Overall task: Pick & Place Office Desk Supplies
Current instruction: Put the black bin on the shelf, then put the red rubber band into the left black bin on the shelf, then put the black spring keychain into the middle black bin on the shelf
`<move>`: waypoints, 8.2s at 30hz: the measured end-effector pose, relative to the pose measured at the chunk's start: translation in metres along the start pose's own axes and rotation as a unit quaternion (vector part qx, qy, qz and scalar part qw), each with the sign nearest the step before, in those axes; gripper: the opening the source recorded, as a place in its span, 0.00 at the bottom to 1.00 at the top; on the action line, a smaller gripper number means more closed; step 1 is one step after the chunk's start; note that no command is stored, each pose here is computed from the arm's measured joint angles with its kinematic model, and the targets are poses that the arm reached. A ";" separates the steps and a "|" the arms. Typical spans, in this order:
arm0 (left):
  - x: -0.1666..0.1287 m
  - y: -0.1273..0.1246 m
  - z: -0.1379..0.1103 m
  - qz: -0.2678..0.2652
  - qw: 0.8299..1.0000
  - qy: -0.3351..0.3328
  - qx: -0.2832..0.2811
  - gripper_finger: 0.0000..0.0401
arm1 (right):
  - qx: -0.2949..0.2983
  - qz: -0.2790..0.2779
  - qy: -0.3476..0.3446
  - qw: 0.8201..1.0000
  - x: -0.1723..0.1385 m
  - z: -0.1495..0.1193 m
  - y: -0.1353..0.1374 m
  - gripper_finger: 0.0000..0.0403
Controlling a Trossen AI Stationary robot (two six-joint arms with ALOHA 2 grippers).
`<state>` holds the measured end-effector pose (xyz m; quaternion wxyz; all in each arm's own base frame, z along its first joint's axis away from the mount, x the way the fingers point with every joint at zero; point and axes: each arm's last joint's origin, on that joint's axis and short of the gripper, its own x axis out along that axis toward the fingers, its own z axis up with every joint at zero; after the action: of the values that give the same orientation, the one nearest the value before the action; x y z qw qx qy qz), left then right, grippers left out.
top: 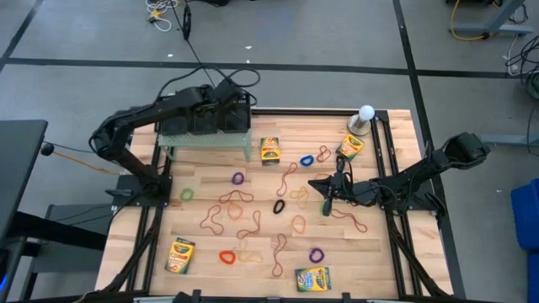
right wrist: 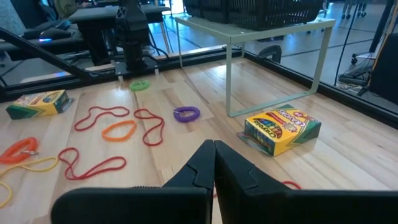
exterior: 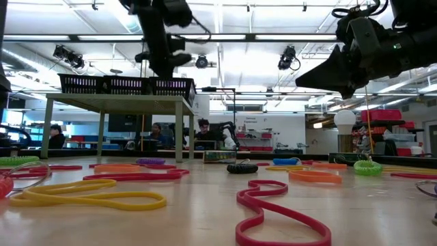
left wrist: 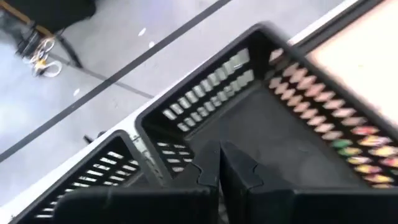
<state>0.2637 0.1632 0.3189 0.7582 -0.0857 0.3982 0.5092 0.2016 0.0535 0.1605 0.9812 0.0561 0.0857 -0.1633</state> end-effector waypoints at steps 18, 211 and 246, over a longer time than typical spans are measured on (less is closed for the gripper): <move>0.014 0.005 -0.003 0.053 0.998 0.025 0.022 0.02 | -0.001 0.000 0.000 1.000 0.000 0.000 0.000 0.02; -0.110 0.121 -0.136 0.111 0.976 -0.118 -0.148 0.01 | -0.001 -0.012 0.011 1.000 0.000 -0.003 -0.001 0.02; -0.110 0.119 -0.137 -0.009 0.992 -0.073 -0.107 0.21 | -0.002 -0.012 0.011 1.000 0.000 -0.003 -0.001 0.02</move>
<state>0.0745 0.0676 0.3362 0.7764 -0.1323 0.2845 0.5466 0.2007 0.0530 0.1576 0.9784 0.0550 0.0974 -0.1740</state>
